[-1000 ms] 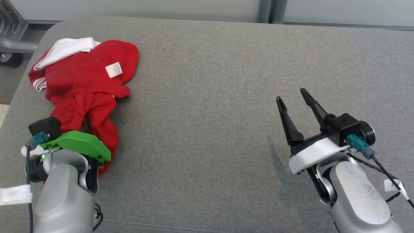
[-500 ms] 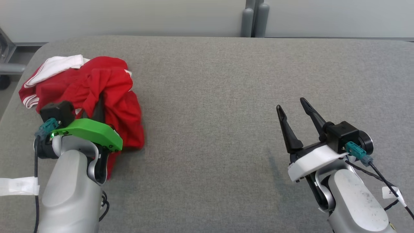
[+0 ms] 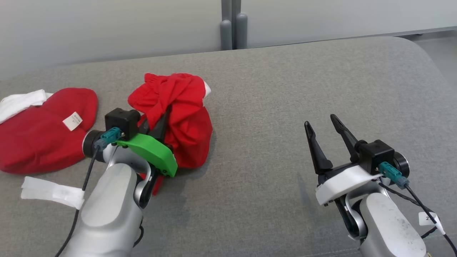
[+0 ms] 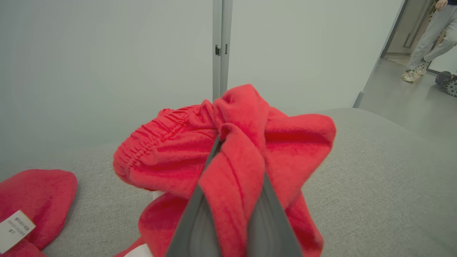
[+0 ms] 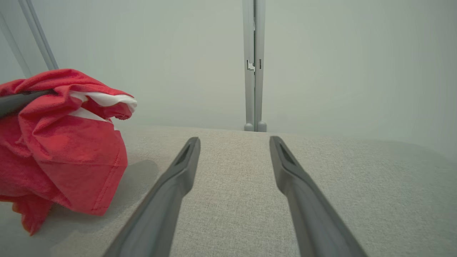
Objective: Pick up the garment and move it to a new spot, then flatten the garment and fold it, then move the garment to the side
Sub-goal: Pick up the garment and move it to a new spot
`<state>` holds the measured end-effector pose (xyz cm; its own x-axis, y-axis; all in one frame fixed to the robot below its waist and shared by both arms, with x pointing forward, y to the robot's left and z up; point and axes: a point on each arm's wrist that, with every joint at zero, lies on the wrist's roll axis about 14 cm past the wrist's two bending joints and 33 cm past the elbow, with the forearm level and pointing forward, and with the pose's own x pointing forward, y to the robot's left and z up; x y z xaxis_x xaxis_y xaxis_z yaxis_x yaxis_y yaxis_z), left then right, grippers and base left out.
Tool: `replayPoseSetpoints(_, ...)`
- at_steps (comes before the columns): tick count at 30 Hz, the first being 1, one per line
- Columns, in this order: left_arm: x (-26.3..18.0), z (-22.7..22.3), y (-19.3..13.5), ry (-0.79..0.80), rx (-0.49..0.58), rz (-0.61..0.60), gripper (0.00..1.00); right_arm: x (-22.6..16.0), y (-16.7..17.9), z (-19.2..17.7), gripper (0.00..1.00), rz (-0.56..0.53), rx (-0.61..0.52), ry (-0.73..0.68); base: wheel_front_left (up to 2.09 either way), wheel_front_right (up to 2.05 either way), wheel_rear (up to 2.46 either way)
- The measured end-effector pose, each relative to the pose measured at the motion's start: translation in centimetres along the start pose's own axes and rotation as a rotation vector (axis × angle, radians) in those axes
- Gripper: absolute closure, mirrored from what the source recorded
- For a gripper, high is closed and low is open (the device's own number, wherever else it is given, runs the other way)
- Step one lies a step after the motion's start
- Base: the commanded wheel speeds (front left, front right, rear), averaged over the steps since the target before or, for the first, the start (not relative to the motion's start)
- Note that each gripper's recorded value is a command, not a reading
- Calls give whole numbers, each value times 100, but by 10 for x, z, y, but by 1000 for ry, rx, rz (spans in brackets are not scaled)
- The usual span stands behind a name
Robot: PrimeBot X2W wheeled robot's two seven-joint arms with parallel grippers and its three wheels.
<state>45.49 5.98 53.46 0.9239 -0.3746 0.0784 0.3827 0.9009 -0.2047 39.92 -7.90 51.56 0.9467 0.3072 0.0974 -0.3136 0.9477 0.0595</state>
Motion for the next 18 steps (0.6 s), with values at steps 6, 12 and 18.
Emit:
replayPoseSetpoints(6,12,-20,-61,73,23,-185,100,-19,-27,4,0,-97,-11,-7,0,0,0)
replayPoseSetpoints(12,18,-47,-104,165,45,-316,100,-35,-45,7,0,-165,-17,-8,0,0,0)
replayPoseSetpoints(18,34,-63,-128,220,79,-394,100,-49,-55,3,0,-202,-15,10,0,0,0)
